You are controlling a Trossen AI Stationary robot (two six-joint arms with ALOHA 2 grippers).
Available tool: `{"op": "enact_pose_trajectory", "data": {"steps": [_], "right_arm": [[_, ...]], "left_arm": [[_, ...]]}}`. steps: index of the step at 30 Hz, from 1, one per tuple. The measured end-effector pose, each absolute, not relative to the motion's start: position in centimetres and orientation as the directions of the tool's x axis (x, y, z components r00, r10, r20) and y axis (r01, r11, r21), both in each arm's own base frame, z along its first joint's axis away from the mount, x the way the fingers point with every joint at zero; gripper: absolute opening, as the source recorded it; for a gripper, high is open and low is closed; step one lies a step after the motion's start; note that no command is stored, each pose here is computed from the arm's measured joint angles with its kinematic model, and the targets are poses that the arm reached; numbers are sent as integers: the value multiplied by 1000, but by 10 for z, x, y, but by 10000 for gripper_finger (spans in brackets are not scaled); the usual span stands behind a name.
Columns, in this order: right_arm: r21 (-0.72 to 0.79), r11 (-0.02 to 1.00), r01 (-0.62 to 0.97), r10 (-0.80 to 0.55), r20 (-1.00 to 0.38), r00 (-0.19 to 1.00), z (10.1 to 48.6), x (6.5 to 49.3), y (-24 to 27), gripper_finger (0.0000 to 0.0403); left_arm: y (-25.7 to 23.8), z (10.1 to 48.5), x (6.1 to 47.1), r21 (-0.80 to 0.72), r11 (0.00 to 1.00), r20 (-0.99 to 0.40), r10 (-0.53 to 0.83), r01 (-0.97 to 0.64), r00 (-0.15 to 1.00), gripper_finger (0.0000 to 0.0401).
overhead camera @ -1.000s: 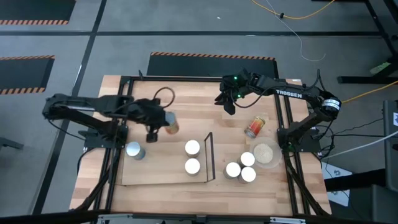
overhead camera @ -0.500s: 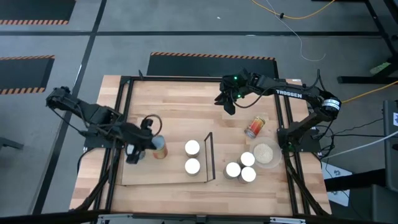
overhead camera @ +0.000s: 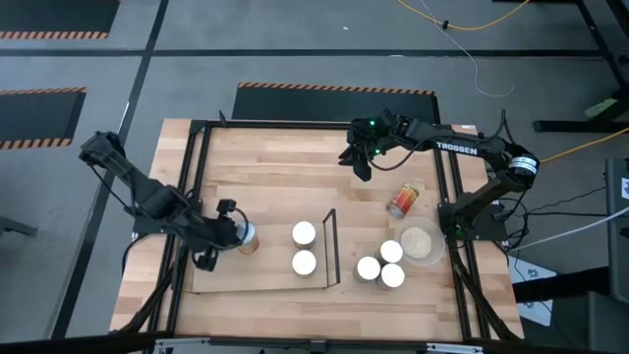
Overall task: Pick and place cans onto a shelf
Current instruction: Put the pineapple can on the shelf
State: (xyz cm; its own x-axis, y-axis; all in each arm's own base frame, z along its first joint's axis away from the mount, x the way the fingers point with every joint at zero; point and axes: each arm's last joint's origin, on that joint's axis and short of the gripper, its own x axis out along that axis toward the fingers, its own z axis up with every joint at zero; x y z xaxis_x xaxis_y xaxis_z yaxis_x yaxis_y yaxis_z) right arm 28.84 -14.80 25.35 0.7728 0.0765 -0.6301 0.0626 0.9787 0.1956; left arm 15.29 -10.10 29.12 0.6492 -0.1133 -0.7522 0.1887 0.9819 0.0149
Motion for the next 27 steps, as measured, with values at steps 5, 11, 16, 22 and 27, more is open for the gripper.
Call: {"op": "enact_pose_trajectory", "data": {"steps": [5,11,16,22,27], "right_arm": [[187,981,59,70,-617,784,255,290,-149,108],[181,982,57,66,-608,791,256,290,-149,108],[175,983,55,62,-599,798,257,291,-150,108],[175,983,55,62,-599,798,257,291,-150,108],[175,983,55,62,-599,798,257,291,-150,108]], "left_arm": [[-100,273,152,31,982,-775,-95,187,625,0],[-100,261,151,43,981,-789,-83,189,609,0],[-99,260,151,46,981,-793,-80,189,605,0],[-99,260,151,45,981,-793,-80,189,604,17],[-99,260,151,45,981,-793,-80,188,604,32]]}}
